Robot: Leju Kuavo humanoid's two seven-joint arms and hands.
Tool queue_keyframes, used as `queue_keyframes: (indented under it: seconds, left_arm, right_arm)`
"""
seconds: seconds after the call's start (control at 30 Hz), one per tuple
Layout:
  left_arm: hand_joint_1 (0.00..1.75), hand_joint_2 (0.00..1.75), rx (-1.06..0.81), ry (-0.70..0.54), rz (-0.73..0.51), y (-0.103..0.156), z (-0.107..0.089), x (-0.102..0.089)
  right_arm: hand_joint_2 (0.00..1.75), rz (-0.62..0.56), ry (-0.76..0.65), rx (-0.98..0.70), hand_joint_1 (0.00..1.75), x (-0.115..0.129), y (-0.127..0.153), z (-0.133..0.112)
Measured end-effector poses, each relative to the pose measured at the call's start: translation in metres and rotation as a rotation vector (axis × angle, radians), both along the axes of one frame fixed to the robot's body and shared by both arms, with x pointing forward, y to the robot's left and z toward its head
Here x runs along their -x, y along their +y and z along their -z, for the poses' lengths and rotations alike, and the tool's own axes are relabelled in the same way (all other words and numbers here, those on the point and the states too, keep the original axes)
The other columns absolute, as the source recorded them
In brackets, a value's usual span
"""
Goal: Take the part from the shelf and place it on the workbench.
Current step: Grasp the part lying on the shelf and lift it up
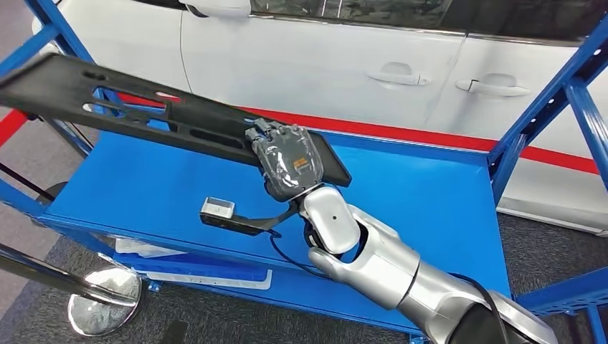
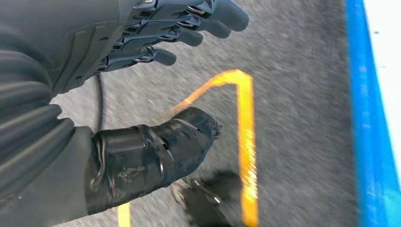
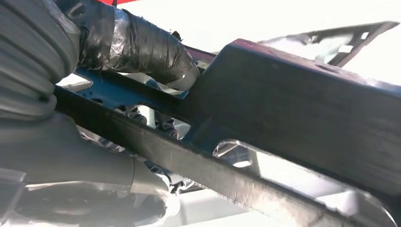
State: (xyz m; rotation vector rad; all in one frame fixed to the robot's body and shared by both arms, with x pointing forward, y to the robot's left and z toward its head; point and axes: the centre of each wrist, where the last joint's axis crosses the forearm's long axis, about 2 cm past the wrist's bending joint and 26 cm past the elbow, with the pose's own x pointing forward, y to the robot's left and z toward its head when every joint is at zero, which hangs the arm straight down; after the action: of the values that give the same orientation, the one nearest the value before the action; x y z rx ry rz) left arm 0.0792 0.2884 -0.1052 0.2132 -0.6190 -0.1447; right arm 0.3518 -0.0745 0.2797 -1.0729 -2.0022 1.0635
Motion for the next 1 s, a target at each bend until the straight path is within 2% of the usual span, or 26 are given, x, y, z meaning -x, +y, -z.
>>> queue_keyframes:
  seconds: [0.2, 0.47, 0.8, 1.0]
  left_arm:
    - [0.00, 1.75, -0.136, 0.005, 0.005, -0.004, -0.001, 0.001]
    - [0.00, 1.75, -0.151, -0.010, 0.012, -0.007, -0.002, -0.002]
    - [0.00, 1.75, -0.143, -0.017, 0.021, -0.010, -0.002, -0.002]
    - [0.00, 1.75, -0.132, -0.017, 0.023, -0.011, -0.001, -0.001]
  right_arm:
    - [1.75, 0.002, -0.041, -0.085, 1.73, 0.006, -0.010, -0.011]
    - [1.75, -0.023, -0.002, -0.175, 1.73, 0.008, -0.022, -0.012]
    - [1.75, -0.181, 0.264, -0.393, 1.73, 0.003, -0.029, -0.011]
    - [1.75, -0.269, 0.349, -0.519, 1.73, 0.001, -0.034, -0.014]
